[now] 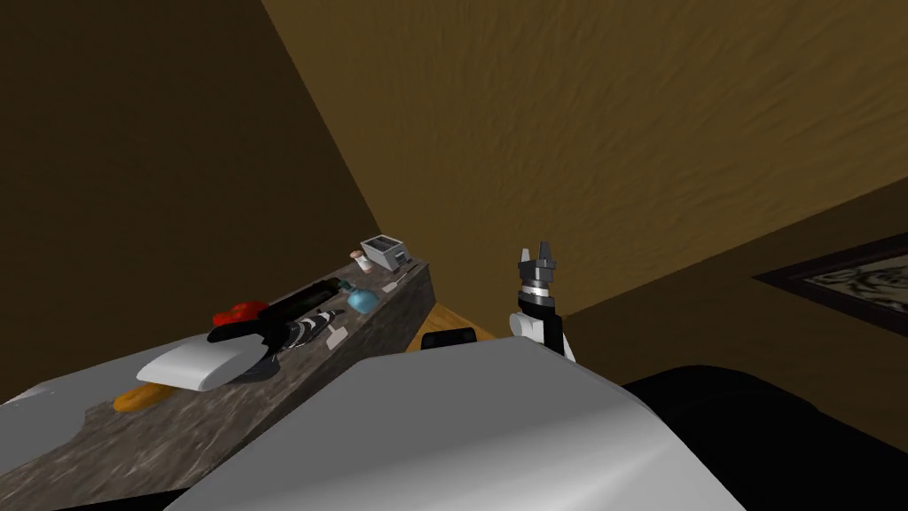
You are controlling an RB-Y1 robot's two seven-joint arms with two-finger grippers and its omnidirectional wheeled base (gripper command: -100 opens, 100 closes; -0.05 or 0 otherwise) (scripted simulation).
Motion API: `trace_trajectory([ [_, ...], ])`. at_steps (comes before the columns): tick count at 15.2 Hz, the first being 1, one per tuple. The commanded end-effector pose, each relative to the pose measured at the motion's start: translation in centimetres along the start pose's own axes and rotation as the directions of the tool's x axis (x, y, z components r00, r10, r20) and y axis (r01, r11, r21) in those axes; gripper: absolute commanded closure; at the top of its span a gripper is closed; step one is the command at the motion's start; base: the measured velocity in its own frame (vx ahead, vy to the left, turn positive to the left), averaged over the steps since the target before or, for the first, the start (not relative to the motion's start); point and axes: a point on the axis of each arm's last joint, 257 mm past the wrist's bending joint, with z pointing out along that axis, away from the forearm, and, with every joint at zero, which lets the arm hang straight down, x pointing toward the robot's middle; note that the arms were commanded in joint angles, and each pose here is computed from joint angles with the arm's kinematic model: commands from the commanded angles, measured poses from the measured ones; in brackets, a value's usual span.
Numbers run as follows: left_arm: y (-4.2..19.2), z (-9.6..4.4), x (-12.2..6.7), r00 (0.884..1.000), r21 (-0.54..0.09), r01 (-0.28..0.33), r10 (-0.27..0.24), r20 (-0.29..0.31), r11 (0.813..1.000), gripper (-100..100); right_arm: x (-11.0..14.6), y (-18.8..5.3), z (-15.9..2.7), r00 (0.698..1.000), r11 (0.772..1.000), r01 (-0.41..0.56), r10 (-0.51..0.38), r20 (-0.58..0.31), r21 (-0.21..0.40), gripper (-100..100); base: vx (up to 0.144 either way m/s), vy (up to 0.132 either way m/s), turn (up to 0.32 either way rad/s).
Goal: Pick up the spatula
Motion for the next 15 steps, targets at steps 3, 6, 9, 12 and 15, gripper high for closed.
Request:
trace_trajectory([
  [3, 4.5, -0.7, -0.7, 1.0, -0.133, 0.024, -0.026, -0.015, 0.991, -100, 0.0, 0.0, 0.0, 1.0, 1.0, 0.0, 0.0, 0.0, 0.0, 0, 0.018, -0.028, -0.243],
  [6, 6.2, -1.1, -0.8, 0.999, -0.181, 0.034, -0.038, -0.021, 0.983, -100, 0.0, 0.0, 0.0, 1.0, 1.0, 0.0, 0.0, 0.0, 0.0, 0, 0.012, -0.019, -0.075],
  [9, 9.3, -1.9, -0.8, 0.998, -0.261, 0.052, -0.062, -0.028, 0.964, -100, 0.0, 0.0, 0.0, 1.0, 1.0, 0.0, 0.0, 0.0, 0.0, 0, 0.01, -0.018, -0.141],
  [12, 10.5, -2.3, -0.8, 0.997, -0.293, 0.06, -0.072, -0.031, 0.954, -100, 0.0, 0.0, 0.0, 1.0, 1.0, 0.0, 0.0, 0.0, 0.0, 0, 0.011, -0.015, -0.117],
  [15, 12.2, -2.8, -0.7, 0.995, -0.337, 0.072, -0.089, -0.034, 0.939, -100, 0.0, 0.0, 0.0, 1.0, 1.0, 0.0, 0.0, 0.0, 0.0, 0, 0.01, -0.01, -0.076],
])
